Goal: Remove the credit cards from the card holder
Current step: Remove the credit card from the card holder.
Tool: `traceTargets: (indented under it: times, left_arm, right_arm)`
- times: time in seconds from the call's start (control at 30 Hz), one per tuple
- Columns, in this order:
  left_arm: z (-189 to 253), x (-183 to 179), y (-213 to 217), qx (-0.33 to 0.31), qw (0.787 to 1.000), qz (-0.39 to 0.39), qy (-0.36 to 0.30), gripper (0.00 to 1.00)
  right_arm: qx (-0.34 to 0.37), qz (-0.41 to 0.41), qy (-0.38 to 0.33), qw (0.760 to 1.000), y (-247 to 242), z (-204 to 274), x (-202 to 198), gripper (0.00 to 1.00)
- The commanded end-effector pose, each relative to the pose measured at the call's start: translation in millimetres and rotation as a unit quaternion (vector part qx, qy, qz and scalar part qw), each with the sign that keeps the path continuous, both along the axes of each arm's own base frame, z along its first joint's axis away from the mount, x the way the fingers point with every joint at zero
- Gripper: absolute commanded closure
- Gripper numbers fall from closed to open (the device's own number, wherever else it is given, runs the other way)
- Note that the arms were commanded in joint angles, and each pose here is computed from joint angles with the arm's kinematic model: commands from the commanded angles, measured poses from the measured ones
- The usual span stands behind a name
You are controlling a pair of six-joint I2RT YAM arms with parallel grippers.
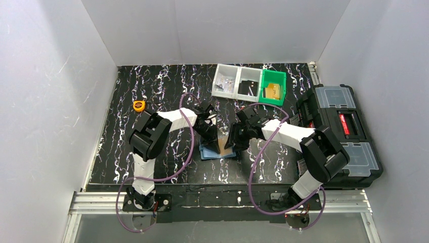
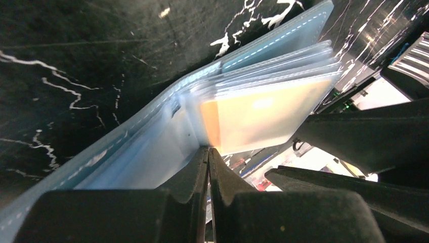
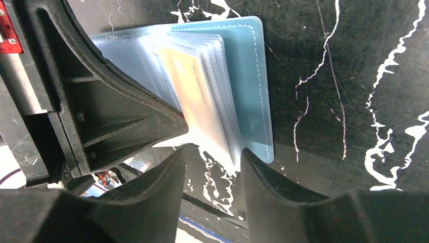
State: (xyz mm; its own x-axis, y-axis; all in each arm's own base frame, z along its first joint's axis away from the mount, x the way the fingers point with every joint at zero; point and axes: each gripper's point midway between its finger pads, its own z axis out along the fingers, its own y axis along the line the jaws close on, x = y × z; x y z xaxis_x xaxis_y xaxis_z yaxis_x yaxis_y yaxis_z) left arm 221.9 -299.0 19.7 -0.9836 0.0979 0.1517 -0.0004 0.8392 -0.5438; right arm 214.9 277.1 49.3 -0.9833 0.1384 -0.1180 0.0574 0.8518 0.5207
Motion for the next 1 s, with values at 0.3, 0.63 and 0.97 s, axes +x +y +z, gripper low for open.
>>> traceTargets:
  times: [0.3,0.63,0.97]
  left_arm:
    - [-21.4,-27.0,8.4,0.03,0.999,-0.011,0.027,0.98]
    - [-33.4,-26.0,27.0,0.088,0.996,-0.012,0.016,1.0]
    - [-37.3,-25.6,29.7,0.099,0.995,-0.015,0.018,1.0]
  right_arm:
    - [0.006,-0.024,-0.02,0.999,-17.0,4.8,1.2,0.35]
    - [0.031,-0.021,-0.012,0.999,-8.6,8.5,2.2,0.59]
    - [0.022,-0.019,-0.002,1.0,-8.8,-1.9,2.4,0.6]
